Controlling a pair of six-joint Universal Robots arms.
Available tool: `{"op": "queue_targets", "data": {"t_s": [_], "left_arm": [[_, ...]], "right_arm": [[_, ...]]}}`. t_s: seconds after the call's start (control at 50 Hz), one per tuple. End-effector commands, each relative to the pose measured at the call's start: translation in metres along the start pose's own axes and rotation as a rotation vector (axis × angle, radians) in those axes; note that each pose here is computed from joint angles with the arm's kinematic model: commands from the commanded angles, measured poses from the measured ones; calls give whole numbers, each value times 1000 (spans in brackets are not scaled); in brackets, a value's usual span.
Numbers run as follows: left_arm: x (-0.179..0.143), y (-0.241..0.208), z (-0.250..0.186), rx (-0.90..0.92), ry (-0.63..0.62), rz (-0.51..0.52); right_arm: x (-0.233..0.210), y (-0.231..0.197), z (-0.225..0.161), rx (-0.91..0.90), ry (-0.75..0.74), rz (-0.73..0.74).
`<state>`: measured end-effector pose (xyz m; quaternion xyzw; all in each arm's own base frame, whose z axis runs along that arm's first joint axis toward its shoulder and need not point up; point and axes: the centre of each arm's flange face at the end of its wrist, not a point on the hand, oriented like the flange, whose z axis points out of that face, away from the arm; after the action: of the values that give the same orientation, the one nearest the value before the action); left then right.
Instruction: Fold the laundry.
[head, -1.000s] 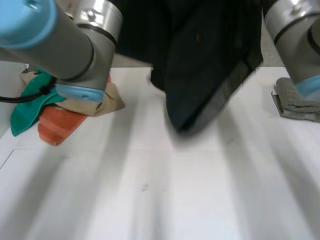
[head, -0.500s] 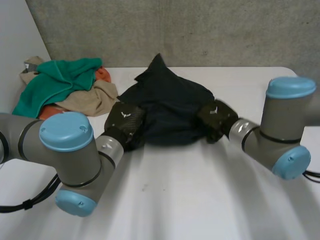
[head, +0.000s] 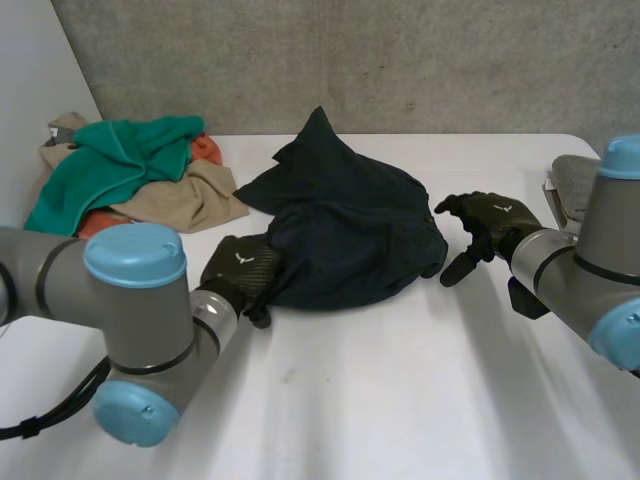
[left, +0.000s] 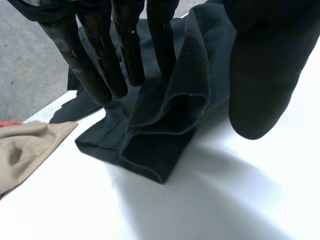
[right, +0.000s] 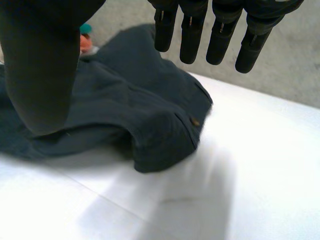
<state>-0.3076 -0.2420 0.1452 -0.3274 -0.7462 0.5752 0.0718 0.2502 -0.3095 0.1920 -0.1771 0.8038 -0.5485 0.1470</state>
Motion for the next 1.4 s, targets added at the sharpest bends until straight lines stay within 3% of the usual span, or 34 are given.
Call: {"op": "queue_targets", "data": {"t_s": [0.02, 0.22, 0.4, 0.46, 0.48, 0.54, 0.56, 0.64, 0.76, 0.8, 0.88, 1.0, 1.08, 1.16, 1.26, 1.3, 1.4], "left_arm": [[1, -1, 29, 68, -28, 75], [-6, -16, 18, 93, -75, 93], [-16, -41, -6, 153, -103, 86], [-22, -46, -16, 151, -108, 97], [-25, -47, -21, 139, -103, 110], [-26, -44, -34, 86, -77, 149], [-27, -40, -44, 31, -53, 178], [-24, -29, -72, -125, 38, 226], [-9, -14, -102, -329, 211, 270], [-2, -11, -101, -357, 260, 294], [2, -11, -74, -332, 234, 352], [-19, -53, -28, -185, 21, 401], [-40, -118, -9, 85, -129, 351], [-77, -208, -1, 557, -349, 227], [-110, -265, -16, 925, -512, 142], [-113, -269, -20, 948, -522, 138], [-109, -246, -19, 817, -462, 138]], "right_arm": [[5, 23, 37, -54, 40, 13], [-14, 43, 90, -45, 0, 202], [-8, 48, 101, -15, 102, 157], [-11, 25, 80, 3, 113, 10], [-14, 8, 62, 17, 94, -144], [-19, -9, 31, 17, 59, -379], [-23, -12, 10, -1, 30, -541], [-23, -7, -40, -82, -32, -866], [-24, 29, -82, -351, -213, -1057], [-30, 42, -82, -423, -279, -1056], [-34, 44, -58, -417, -264, -1010], [-31, -2, -16, -236, -100, -929], [-38, -61, 7, 49, 25, -888], [-43, -152, 18, 556, 213, -768], [-36, -211, 7, 978, 343, -657], [-35, -216, 5, 1028, 351, -651], [-37, -191, 25, 893, 249, -684]]}}
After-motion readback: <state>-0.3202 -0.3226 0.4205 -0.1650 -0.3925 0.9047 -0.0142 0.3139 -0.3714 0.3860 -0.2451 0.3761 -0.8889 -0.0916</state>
